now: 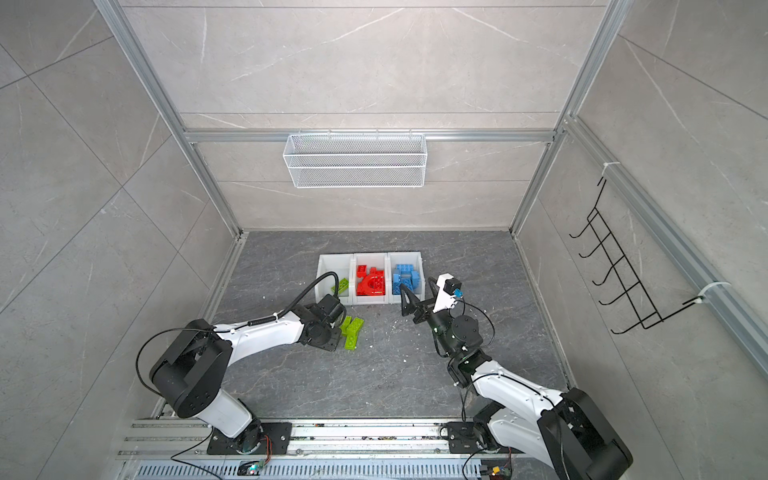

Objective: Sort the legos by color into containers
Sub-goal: 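Lift the brick with the left gripper over the green compartment, then open the left gripper to drop the brick into the compartment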

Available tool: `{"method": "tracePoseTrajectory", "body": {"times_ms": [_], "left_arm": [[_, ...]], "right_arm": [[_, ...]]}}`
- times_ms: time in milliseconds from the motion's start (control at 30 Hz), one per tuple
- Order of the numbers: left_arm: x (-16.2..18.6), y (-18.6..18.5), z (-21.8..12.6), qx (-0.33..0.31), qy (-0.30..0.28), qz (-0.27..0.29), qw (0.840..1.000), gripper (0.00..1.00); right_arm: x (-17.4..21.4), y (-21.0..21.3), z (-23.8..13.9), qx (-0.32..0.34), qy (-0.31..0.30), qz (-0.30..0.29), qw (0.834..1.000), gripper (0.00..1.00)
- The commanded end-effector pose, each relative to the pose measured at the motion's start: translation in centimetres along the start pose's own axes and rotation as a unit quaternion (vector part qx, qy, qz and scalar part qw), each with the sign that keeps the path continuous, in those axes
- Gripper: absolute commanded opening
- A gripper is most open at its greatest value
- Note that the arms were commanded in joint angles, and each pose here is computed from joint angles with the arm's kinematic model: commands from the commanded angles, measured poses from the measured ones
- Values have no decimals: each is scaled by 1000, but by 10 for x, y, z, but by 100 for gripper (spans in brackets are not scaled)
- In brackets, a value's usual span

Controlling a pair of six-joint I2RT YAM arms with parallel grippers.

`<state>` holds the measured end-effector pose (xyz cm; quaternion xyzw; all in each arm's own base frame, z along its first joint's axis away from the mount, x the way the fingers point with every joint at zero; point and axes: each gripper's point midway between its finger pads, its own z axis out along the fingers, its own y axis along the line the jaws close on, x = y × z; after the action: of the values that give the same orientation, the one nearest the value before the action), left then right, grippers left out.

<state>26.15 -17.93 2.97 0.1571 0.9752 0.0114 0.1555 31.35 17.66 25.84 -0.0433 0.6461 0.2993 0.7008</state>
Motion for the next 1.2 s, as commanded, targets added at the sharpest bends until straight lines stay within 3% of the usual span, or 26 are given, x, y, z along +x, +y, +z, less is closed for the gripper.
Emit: {"method": "tracePoseTrajectory", "body": {"times_ms": [0, 267, 400, 567, 1133, 1167], "left_arm": [[-22, 4, -34, 1, -39, -6, 999, 32], [-98, 9, -71, 23, -114, 2, 993, 30], [-147, 22, -70, 31, -137, -10, 990, 29], [-188, 20, -55, 14, -133, 16, 991, 28], [-200, 33, -19, 18, -108, -2, 994, 28], [-201, 32, -20, 20, -110, -1, 994, 32]], "right_arm": [[-9, 0, 5, 4, -10, -8, 1000, 100], [-9, 2, 6, -1, -10, -4, 1000, 100], [-8, 4, 5, -5, -8, -5, 1000, 100], [-10, 1, 2, 3, -6, -16, 1000, 100], [-5, -1, 5, 8, 7, -27, 1000, 100], [-5, 0, 6, 8, 8, -27, 1000, 100]]}}
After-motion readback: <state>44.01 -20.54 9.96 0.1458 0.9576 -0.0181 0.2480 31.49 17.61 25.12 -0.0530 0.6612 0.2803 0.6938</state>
